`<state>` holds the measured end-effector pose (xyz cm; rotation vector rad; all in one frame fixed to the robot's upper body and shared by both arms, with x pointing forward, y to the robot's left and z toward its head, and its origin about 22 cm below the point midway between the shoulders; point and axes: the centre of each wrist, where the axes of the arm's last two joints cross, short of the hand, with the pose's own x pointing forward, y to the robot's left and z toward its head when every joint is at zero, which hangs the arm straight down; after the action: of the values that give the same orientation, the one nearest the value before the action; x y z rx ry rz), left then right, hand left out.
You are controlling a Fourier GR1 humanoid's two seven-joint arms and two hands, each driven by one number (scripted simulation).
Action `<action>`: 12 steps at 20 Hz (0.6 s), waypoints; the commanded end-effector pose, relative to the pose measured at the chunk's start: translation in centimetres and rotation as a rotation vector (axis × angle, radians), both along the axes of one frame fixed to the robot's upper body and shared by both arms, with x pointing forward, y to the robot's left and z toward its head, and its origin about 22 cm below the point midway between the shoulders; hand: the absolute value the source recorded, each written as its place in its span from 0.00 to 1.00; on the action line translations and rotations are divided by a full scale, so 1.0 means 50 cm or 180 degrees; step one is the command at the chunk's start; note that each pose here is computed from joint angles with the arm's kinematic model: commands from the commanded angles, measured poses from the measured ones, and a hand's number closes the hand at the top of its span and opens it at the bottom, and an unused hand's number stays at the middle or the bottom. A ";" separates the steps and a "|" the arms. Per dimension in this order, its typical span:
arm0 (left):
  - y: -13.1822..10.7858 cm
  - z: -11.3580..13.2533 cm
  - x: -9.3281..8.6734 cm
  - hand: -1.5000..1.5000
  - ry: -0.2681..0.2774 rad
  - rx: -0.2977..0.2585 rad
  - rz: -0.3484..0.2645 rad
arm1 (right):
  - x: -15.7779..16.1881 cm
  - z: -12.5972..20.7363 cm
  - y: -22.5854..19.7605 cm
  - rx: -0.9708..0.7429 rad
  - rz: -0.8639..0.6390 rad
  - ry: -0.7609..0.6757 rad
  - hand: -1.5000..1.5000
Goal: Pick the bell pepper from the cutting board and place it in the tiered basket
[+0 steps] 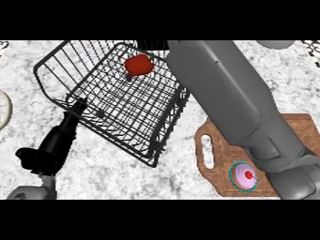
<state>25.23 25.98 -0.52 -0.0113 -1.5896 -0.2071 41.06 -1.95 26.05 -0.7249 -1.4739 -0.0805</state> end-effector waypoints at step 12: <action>0.025 -0.048 -0.050 0.50 0.0307 -0.0051 0.0360 | -0.073 0.038 -0.229 0.0605 -0.0738 -0.0665 0.00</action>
<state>22.53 28.23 -1.45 0.0885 -1.5590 -0.1119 39.24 -10.62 27.93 -0.7745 -1.6109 -0.4158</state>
